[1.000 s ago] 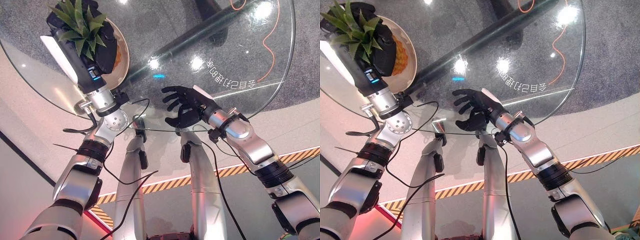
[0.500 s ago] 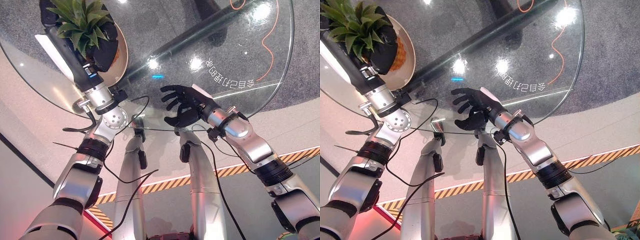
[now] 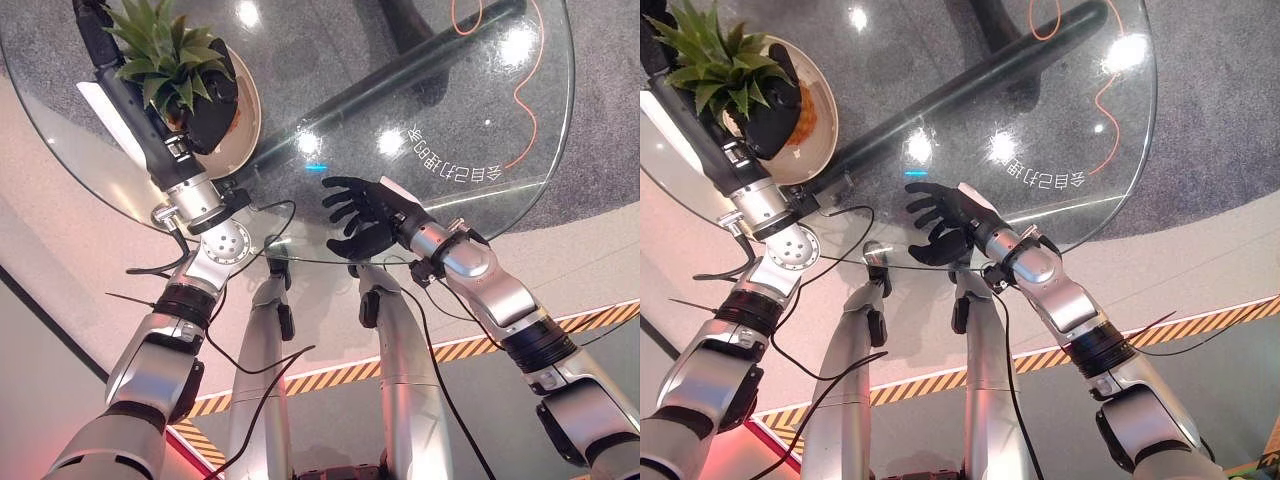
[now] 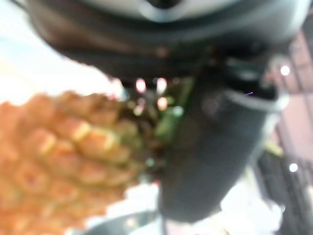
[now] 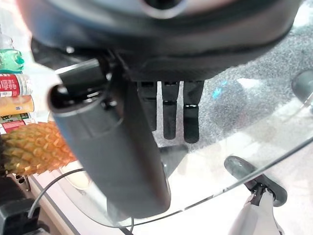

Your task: Pick up the fruit to the plate

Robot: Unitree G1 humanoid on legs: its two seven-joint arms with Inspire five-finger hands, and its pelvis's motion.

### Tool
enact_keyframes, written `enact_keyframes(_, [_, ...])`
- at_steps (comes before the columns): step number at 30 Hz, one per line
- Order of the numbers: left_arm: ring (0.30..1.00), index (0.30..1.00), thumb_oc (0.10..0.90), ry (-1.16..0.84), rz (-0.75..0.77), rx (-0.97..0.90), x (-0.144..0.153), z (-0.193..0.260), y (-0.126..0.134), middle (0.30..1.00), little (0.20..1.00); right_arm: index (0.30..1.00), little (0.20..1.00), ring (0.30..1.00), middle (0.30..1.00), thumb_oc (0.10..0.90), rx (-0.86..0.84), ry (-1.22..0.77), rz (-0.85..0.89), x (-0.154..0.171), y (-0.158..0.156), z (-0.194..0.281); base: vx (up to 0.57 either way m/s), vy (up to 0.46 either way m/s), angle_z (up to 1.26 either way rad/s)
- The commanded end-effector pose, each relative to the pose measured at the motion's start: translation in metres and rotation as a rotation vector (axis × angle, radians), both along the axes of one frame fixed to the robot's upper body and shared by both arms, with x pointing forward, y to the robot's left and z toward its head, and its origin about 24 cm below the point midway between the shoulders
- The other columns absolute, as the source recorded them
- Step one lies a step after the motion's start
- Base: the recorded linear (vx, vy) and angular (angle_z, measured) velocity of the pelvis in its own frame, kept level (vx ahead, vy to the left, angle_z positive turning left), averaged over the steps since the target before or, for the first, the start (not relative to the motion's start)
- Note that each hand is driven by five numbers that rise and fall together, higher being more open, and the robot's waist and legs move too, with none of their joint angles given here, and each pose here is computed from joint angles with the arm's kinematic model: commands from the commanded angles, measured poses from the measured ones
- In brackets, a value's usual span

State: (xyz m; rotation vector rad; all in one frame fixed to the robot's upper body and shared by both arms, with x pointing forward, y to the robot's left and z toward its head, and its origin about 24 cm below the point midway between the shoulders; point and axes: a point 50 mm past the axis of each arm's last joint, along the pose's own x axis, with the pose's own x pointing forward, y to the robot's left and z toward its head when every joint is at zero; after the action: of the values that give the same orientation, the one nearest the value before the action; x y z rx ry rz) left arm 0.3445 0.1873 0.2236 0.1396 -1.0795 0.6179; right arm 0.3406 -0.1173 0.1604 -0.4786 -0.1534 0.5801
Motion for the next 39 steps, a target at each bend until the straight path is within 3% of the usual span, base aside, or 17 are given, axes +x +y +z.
enact_keyframes(1, [0.9,0.9,0.8,-0.107,-0.043,-0.001,-0.01,0.018,0.005,0.9,0.9,0.9,0.9,0.9,0.9,0.8,0.022,0.007,0.073,-0.013,0.013,-0.008,-0.01,-0.087,-0.01])
enact_keyframes(39, [0.9,0.9,0.8,0.323,-0.209,-0.156,-0.03,-0.084,0.04,0.9,0.9,0.9,0.9,0.9,0.9,0.8,0.056,0.036,0.044,-0.033,-0.003,-0.038,0.0,-0.071,-0.01])
